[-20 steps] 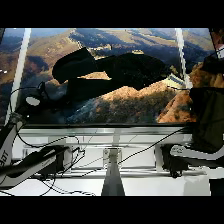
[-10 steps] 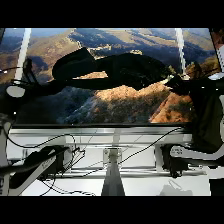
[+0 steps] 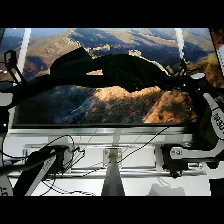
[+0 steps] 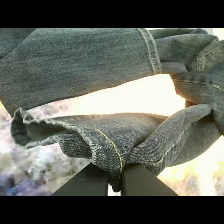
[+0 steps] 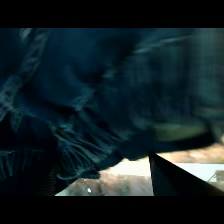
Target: Fold the clothes and pants, and hang the long-sleeved shirts on hangers.
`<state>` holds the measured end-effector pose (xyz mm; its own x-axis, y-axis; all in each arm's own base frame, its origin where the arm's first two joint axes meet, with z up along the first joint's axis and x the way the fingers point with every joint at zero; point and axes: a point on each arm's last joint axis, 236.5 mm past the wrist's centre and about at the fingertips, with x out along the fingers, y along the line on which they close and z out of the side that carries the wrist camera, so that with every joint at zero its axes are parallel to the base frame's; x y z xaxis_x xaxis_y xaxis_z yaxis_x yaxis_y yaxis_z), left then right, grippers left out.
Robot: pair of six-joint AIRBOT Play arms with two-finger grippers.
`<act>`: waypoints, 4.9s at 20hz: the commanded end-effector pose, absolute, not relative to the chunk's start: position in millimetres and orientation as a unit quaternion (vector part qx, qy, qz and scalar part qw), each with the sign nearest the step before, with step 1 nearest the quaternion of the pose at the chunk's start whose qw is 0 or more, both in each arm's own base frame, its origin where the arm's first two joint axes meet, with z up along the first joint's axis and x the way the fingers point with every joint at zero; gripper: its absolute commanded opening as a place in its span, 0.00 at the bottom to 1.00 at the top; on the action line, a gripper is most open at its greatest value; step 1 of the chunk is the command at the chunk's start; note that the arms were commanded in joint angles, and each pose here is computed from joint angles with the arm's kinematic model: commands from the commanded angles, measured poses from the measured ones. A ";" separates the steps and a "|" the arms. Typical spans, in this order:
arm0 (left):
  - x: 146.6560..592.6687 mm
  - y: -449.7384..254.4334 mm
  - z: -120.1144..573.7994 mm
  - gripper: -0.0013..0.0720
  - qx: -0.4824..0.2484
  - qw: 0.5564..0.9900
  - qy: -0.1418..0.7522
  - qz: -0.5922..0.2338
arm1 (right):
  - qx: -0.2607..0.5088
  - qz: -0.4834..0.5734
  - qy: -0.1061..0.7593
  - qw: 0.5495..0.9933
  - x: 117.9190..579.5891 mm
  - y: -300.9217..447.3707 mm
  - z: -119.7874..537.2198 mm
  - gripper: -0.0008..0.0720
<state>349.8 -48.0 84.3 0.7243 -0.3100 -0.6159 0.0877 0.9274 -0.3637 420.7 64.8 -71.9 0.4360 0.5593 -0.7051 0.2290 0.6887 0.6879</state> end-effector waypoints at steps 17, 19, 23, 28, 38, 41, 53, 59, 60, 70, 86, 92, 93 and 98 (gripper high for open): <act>355.8 -48.0 53.0 0.05 -0.164 0.897 0.396 -0.105 | 0.409 -0.021 0.525 0.746 427.2 -21.3 -85.4 0.88; 356.2 -47.9 49.1 0.05 -0.165 0.895 0.400 -0.104 | 0.418 -0.013 0.525 0.741 432.7 -7.5 -90.3 0.87; 357.2 -47.7 42.1 0.05 -0.167 0.891 0.409 -0.103 | 0.409 -0.023 0.493 0.768 458.3 8.0 -95.2 0.64; 373.1 -34.8 41.1 0.05 -0.171 0.902 0.387 -0.078 | 0.394 0.000 0.446 0.804 494.7 18.9 -59.2 0.04; 391.1 197.2 254.3 0.04 -0.143 0.963 0.122 0.191 | 0.323 -0.019 0.194 0.926 560.2 -119.2 202.9 0.04; 376.6 231.0 274.7 0.04 -0.138 0.959 0.092 0.231 | 0.297 -0.018 0.209 0.932 548.5 -129.8 221.3 0.04; 339.1 213.4 104.2 0.04 -0.141 0.876 0.418 0.195 | 0.133 -0.084 0.478 0.864 456.6 -157.1 120.4 0.04; 321.4 203.3 43.7 0.04 -0.140 0.854 0.467 0.181 | 0.144 -0.082 0.529 0.832 392.6 -129.9 65.8 0.04; 320.6 203.0 42.0 0.04 -0.134 0.854 0.470 0.178 | 0.141 -0.082 0.531 0.832 374.5 -122.9 57.9 0.04; 381.4 219.6 141.0 0.04 -0.170 0.920 0.299 0.189 | 0.180 -0.112 0.513 0.832 250.8 -66.8 22.5 0.04; 180.5 236.5 -80.6 0.43 -0.119 0.758 0.585 0.263 | 0.123 -0.145 0.556 0.809 177.6 -68.0 8.5 0.43; 247.2 243.3 -27.7 0.63 -0.207 0.815 0.468 0.273 | 0.103 -0.145 0.524 0.833 195.1 -76.8 16.0 0.84; 270.8 237.8 -11.9 0.63 -0.242 0.831 0.427 0.262 | 0.104 -0.145 0.507 0.843 206.0 -78.9 18.8 0.84; 379.1 146.9 55.6 0.67 -0.277 0.904 0.314 0.090 | 0.168 -0.047 0.491 0.854 252.7 -39.9 6.8 0.84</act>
